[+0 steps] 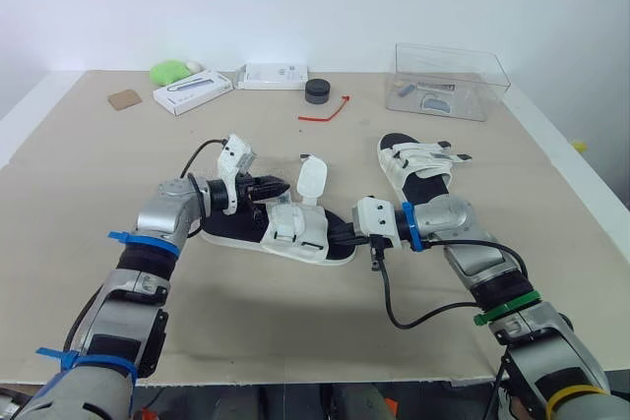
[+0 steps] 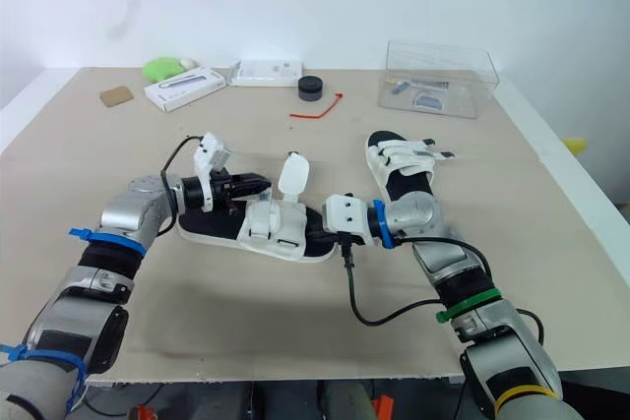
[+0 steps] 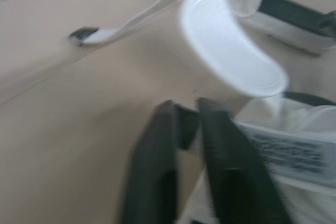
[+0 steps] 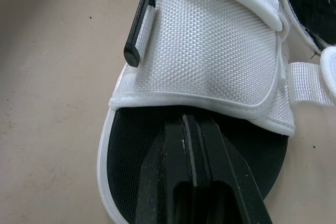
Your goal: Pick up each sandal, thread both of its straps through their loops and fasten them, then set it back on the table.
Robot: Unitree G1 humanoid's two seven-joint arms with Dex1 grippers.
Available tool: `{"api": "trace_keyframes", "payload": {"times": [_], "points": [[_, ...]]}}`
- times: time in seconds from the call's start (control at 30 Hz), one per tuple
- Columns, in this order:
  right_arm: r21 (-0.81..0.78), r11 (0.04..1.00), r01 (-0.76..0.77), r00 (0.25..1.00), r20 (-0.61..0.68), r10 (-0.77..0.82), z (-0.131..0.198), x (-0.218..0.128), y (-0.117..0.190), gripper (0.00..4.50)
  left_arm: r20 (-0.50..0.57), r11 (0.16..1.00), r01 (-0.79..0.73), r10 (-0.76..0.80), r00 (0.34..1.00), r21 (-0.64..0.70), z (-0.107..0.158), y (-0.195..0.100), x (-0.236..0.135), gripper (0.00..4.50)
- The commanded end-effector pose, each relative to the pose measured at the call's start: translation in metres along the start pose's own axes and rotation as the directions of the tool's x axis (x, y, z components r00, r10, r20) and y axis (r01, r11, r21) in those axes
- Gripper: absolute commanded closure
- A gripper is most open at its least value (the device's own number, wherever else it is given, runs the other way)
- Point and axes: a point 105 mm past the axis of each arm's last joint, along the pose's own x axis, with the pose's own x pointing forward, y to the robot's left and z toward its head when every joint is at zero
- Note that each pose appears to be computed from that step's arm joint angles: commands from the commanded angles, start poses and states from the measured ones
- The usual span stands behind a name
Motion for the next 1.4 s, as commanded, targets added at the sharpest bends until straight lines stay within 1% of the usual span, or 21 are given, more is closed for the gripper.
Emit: {"api": "trace_keyframes", "payload": {"times": [0.03, 0.1, 0.2, 0.33, 0.43, 0.53, 0.8, 0.9, 0.97, 1.0, 1.07, 1.1, 1.13, 1.17, 1.2, 1.23, 1.27, 1.3, 1.33, 1.37, 1.4], "points": [[0.054, 0.998, -0.022, 0.995, -0.093, 0.027, -0.024, -0.004, 0.011, 4.50, -0.041, 0.998, 0.043, -0.042, 0.998, 0.037, 0.004, -0.003, 0.005, 4.44], [0.053, 0.998, -0.019, 0.995, -0.094, 0.024, -0.023, -0.005, 0.010, 4.50, -0.084, 0.996, 0.077, -0.074, 0.994, 0.034, -0.002, -0.007, 0.005, 4.44], [0.054, 0.998, -0.017, 0.995, -0.097, 0.022, -0.024, -0.006, 0.011, 4.50, -0.098, 0.990, 0.141, -0.139, 0.985, 0.011, -0.005, -0.015, 0.003, 4.44], [0.056, 0.998, -0.016, 0.994, -0.103, 0.022, -0.026, -0.009, 0.013, 4.50, -0.160, 0.979, 0.204, -0.203, 0.966, -0.007, -0.016, -0.027, -0.005, 4.44], [0.058, 0.998, -0.014, 0.994, -0.105, 0.020, -0.026, -0.009, 0.012, 4.50, -0.163, 0.977, 0.214, -0.214, 0.963, -0.014, -0.018, -0.031, -0.009, 4.44], [0.056, 0.998, -0.015, 0.994, -0.104, 0.021, -0.026, -0.009, 0.011, 4.50, -0.171, 0.983, 0.183, -0.181, 0.968, -0.004, -0.020, -0.027, -0.011, 4.44], [0.052, 0.998, -0.028, 0.995, -0.096, 0.033, -0.024, -0.004, 0.010, 4.50, -0.110, 0.992, 0.128, -0.124, 0.986, 0.022, -0.011, -0.022, -0.011, 4.44], [0.052, 0.998, -0.031, 0.995, -0.095, 0.036, -0.024, -0.003, 0.010, 4.50, -0.121, 0.990, 0.120, -0.111, 0.986, 0.069, -0.012, -0.023, -0.012, 4.44], [0.052, 0.998, -0.032, 0.995, -0.095, 0.037, -0.024, -0.003, 0.010, 4.50, -0.110, 0.991, 0.112, -0.104, 0.988, 0.072, -0.008, -0.022, -0.013, 4.44], [0.052, 0.998, -0.032, 0.995, -0.094, 0.037, -0.024, -0.003, 0.010, 4.50, -0.099, 0.992, 0.106, -0.098, 0.990, 0.070, -0.004, -0.021, -0.014, 4.44], [0.053, 0.998, -0.031, 0.995, -0.094, 0.036, -0.025, -0.003, 0.010, 4.50, -0.055, 0.994, 0.105, -0.104, 0.993, 0.017, 0.010, -0.019, -0.019, 4.44], [0.053, 0.998, -0.031, 0.995, -0.095, 0.036, -0.025, -0.003, 0.010, 4.50, -0.018, 0.991, 0.124, -0.125, 0.992, -0.042, 0.020, -0.019, -0.023, 4.44], [0.054, 0.998, -0.028, 0.995, -0.095, 0.033, -0.025, -0.003, 0.010, 4.50, 0.023, 0.983, 0.149, -0.148, 0.989, -0.104, 0.031, -0.021, -0.028, 3.92], [0.054, 0.998, -0.026, 0.995, -0.095, 0.031, -0.025, -0.003, 0.010, 4.50, 0.048, 0.975, 0.169, -0.164, 0.985, -0.142, 0.038, -0.023, -0.030, 3.80], [0.055, 0.998, -0.024, 0.995, -0.095, 0.029, -0.025, -0.003, 0.009, 4.50, 0.063, 0.965, 0.183, -0.174, 0.983, -0.185, 0.042, -0.025, -0.031, 3.11], [0.055, 0.998, -0.023, 0.995, -0.095, 0.028, -0.025, -0.003, 0.009, 4.50, 0.064, 0.956, 0.187, -0.177, 0.982, -0.226, 0.042, -0.026, -0.030, 2.98], [0.055, 0.998, -0.023, 0.995, -0.095, 0.028, -0.025, -0.003, 0.009, 4.50, 0.058, 0.951, 0.183, -0.174, 0.983, -0.249, 0.039, -0.025, -0.029, 2.72], [0.055, 0.998, -0.022, 0.995, -0.095, 0.027, -0.025, -0.003, 0.009, 4.50, 0.054, 0.948, 0.178, -0.170, 0.984, -0.263, 0.037, -0.025, -0.028, 2.23], [0.055, 0.998, -0.022, 0.995, -0.095, 0.027, -0.025, -0.003, 0.009, 4.50, 0.049, 0.942, 0.174, -0.167, 0.985, -0.288, 0.035, -0.024, -0.026, 1.97], [0.054, 0.998, -0.020, 0.995, -0.094, 0.026, -0.025, -0.002, 0.009, 4.50, 0.047, 0.935, 0.172, -0.166, 0.985, -0.311, 0.034, -0.024, -0.024, 1.41], [0.054, 0.998, -0.019, 0.995, -0.094, 0.024, -0.025, -0.002, 0.009, 4.50, 0.043, 0.929, 0.171, -0.166, 0.985, -0.329, 0.033, -0.024, -0.022, 1.02]]}}
